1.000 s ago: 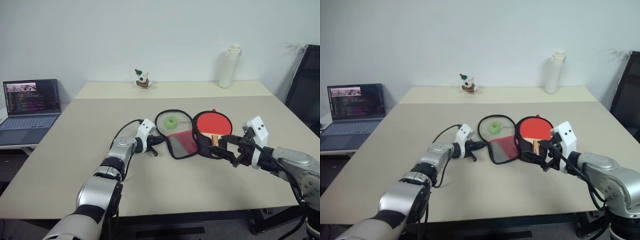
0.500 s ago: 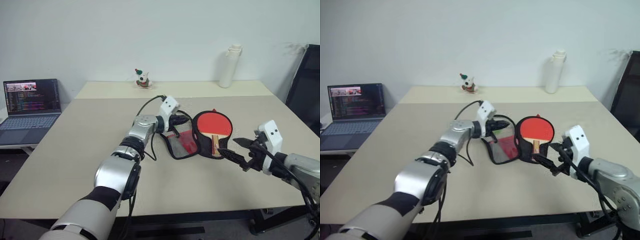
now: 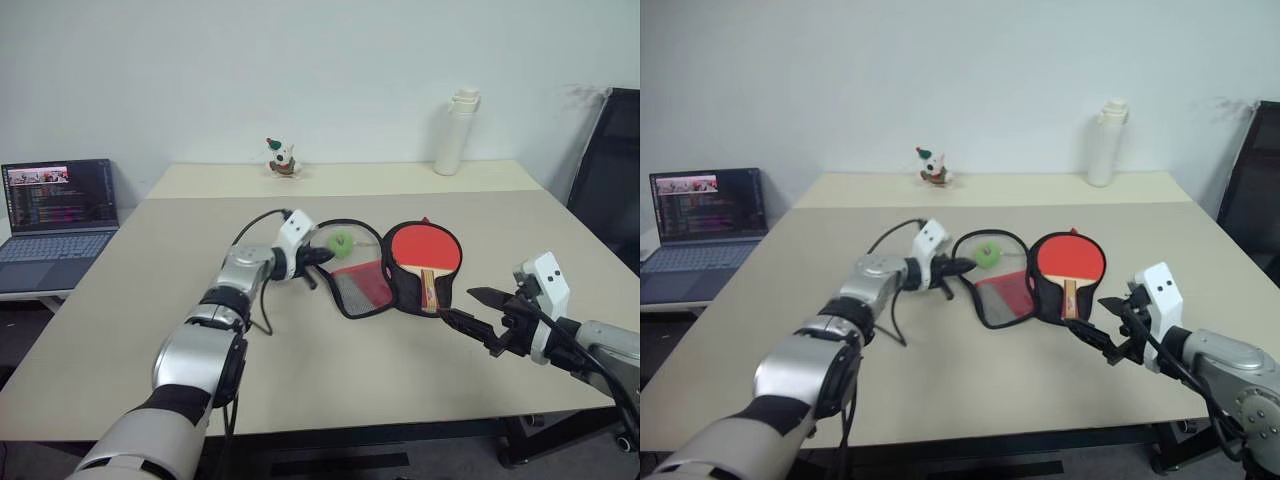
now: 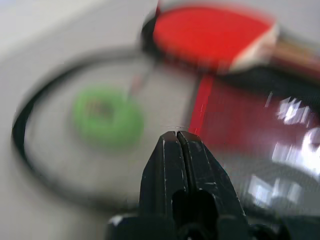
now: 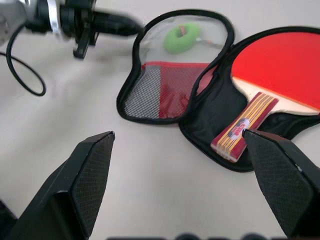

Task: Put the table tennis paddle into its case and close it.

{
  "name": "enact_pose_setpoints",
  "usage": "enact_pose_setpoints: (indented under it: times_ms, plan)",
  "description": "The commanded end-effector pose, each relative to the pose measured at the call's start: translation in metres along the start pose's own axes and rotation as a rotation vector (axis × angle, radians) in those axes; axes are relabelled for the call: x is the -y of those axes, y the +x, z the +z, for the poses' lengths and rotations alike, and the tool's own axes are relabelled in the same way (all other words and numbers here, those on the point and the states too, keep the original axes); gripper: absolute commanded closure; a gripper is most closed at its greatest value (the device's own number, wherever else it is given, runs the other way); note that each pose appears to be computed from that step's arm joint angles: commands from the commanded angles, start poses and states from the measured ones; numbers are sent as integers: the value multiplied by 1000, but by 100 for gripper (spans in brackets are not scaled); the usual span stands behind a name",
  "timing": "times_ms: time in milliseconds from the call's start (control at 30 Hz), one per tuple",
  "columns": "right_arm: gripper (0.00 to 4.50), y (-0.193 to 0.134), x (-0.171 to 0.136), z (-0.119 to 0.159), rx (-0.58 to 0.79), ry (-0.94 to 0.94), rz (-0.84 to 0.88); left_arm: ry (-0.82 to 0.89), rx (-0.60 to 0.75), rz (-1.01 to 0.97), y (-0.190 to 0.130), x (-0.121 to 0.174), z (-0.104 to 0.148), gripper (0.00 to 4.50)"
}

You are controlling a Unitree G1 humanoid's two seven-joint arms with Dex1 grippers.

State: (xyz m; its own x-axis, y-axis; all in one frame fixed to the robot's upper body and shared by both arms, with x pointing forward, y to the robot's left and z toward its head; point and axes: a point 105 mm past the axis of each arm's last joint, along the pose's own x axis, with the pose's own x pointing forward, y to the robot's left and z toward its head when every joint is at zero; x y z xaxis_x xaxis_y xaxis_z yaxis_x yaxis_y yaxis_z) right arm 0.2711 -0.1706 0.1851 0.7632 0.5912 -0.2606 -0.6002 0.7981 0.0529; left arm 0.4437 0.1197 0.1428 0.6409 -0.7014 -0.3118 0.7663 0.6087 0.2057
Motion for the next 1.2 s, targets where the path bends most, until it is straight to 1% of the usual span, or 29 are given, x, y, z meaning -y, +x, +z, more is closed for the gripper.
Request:
enact_pose_setpoints:
  times_ms: [33,200,367,500,600,767,800,867,967,1067,1133,1200]
  plan:
    - [0,1,-3,12,34,-45,21,28,-29,59,-6,-11,0,446]
    - [0,5,-2,14,33,-52,30,2,-90,100,-8,-12,-21,446]
    - [0,4,-2,14,26,-59,28,-86,-58,101,4,0,-29,446]
    - [0,3,-1,12,16,-65,22,-153,3,98,20,13,-24,446]
    - [0,3,-2,12,14,-68,22,-162,31,75,34,26,-16,446]
    - [0,1,-3,11,12,-71,16,-159,39,65,49,38,-5,446]
    - [0,1,-2,11,12,-71,13,-148,42,57,52,41,-1,446]
    - [0,0,-2,11,13,-71,5,-120,71,36,57,45,14,446]
    - [0,-3,-1,11,15,-70,-9,-64,137,-5,64,52,50,446]
    - [0,-5,0,11,17,-71,-21,-16,164,-26,69,58,70,446]
    - [0,-6,0,12,22,-73,-33,29,181,-52,75,68,88,446]
    - [0,-10,0,11,27,-72,-55,66,197,-94,84,86,104,446]
